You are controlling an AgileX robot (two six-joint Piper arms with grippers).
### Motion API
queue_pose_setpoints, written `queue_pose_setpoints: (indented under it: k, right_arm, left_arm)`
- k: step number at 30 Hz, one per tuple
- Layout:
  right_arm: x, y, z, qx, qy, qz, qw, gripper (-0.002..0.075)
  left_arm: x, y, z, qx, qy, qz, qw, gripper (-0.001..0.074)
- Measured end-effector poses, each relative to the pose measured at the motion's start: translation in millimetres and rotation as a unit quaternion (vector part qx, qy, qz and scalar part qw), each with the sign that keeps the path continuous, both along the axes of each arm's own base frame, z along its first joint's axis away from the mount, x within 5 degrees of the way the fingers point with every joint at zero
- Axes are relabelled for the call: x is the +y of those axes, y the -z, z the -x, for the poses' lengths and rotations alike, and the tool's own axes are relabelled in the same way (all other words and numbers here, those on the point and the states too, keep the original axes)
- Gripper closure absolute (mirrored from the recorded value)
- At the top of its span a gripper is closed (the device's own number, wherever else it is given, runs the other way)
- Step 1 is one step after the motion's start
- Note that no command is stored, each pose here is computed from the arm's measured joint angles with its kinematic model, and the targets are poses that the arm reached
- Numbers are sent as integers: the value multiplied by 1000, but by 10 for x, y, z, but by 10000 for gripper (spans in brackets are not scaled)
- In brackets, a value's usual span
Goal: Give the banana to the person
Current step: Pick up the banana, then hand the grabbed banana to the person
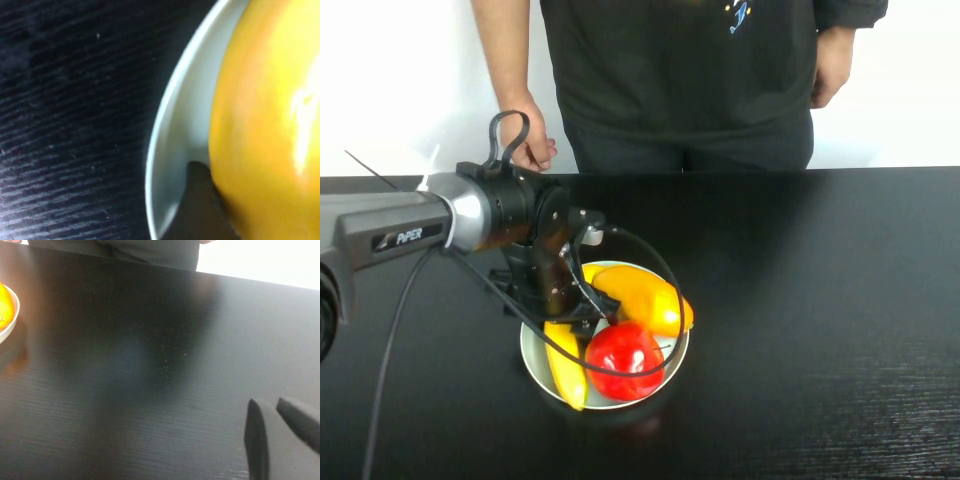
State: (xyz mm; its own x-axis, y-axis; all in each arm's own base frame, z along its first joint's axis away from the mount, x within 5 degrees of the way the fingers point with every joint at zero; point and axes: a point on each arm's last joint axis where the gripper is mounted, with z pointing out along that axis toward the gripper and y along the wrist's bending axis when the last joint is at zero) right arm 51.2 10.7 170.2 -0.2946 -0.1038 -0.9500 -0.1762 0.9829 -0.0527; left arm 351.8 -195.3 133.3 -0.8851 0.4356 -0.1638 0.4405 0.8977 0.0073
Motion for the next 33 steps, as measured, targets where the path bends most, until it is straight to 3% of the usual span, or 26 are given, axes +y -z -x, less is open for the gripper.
queue_pose_setpoints:
  k: [5,13,26,33]
  right_arm:
    - [0,0,0,0,0,0,1000,736]
    - [0,0,0,0,0,0,1000,736]
    - [0,0,0,0,0,0,1000,736]
    - [0,0,0,0,0,0,1000,736]
  left_arm:
    - [-3,-1,-5,-3,0,2,1000,465]
    - [30,-189,5,7,10,-21,1000,458]
    - [216,-1770,270,-83,71,-10,994,458]
    - [143,-2558,347,-193,142,4,971,458]
